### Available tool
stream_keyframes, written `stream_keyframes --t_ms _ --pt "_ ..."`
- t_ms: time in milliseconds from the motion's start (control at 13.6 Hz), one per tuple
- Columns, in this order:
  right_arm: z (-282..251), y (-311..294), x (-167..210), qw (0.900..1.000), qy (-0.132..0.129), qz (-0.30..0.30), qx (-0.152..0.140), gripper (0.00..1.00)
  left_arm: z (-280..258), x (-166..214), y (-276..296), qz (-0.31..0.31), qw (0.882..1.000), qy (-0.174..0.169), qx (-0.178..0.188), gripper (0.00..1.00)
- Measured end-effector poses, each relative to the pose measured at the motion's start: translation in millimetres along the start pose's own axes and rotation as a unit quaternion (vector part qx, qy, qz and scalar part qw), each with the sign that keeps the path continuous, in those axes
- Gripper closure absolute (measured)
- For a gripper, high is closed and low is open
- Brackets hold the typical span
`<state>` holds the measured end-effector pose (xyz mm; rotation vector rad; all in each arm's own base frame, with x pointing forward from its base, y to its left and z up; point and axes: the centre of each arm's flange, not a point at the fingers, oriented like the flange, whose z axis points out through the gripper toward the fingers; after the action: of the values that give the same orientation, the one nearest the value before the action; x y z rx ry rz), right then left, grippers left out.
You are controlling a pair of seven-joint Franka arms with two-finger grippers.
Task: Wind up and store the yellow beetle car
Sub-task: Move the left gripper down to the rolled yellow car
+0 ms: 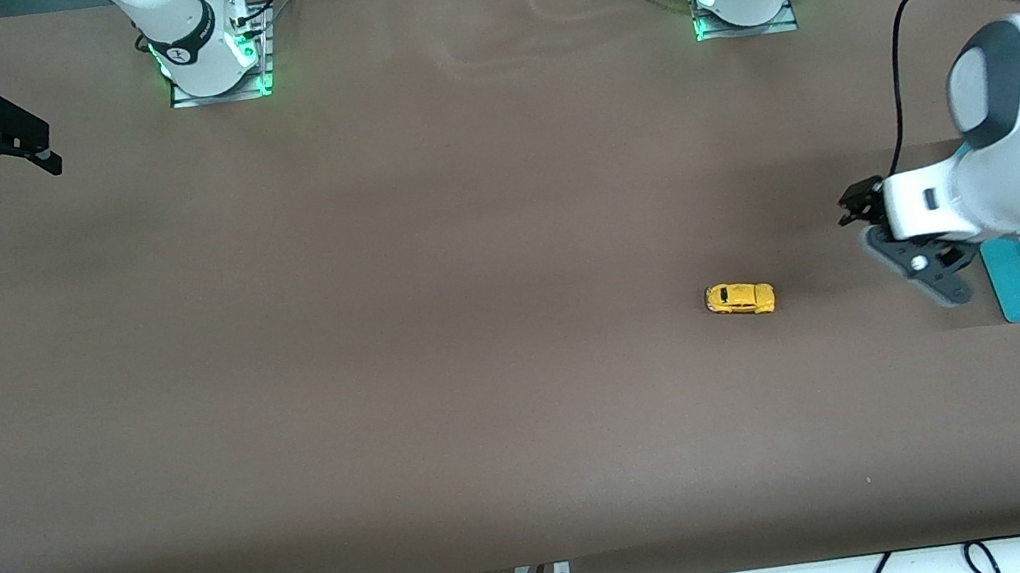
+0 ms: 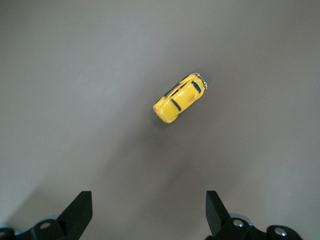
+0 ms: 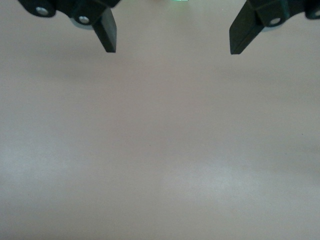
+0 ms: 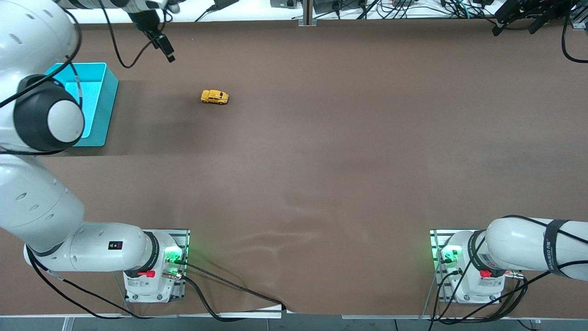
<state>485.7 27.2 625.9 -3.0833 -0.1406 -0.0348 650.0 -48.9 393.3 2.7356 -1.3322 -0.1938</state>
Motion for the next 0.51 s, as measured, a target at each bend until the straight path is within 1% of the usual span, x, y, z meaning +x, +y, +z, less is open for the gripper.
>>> stream_keyframes --t_ms 73,220,293,440,513 --pt "0.0 -0.4 0.0 1.000 0.000 0.000 0.000 0.00 13.9 11.4 2.0 0.039 0.999 0.004 0.005 0.00" --pt "0.0 -0.4 0.1 1.000 0.000 0.000 0.000 0.00 44.9 33.5 17.1 0.109 0.994 0.010 0.017 0.00" --pt "0.1 -0.5 0.1 1.000 0.000 0.000 0.000 0.00 60.8 41.6 27.1 0.143 0.989 0.010 0.022 0.00" --pt "0.1 -0.8 0.1 1.000 0.000 -0.001 0.000 0.00 92.9 53.4 46.6 0.215 0.975 -0.010 0.045 0.00" --pt "0.1 -0.9 0.1 1.000 0.000 -0.001 0.000 0.00 106.5 56.7 53.6 0.237 0.970 -0.017 0.052 0.00"
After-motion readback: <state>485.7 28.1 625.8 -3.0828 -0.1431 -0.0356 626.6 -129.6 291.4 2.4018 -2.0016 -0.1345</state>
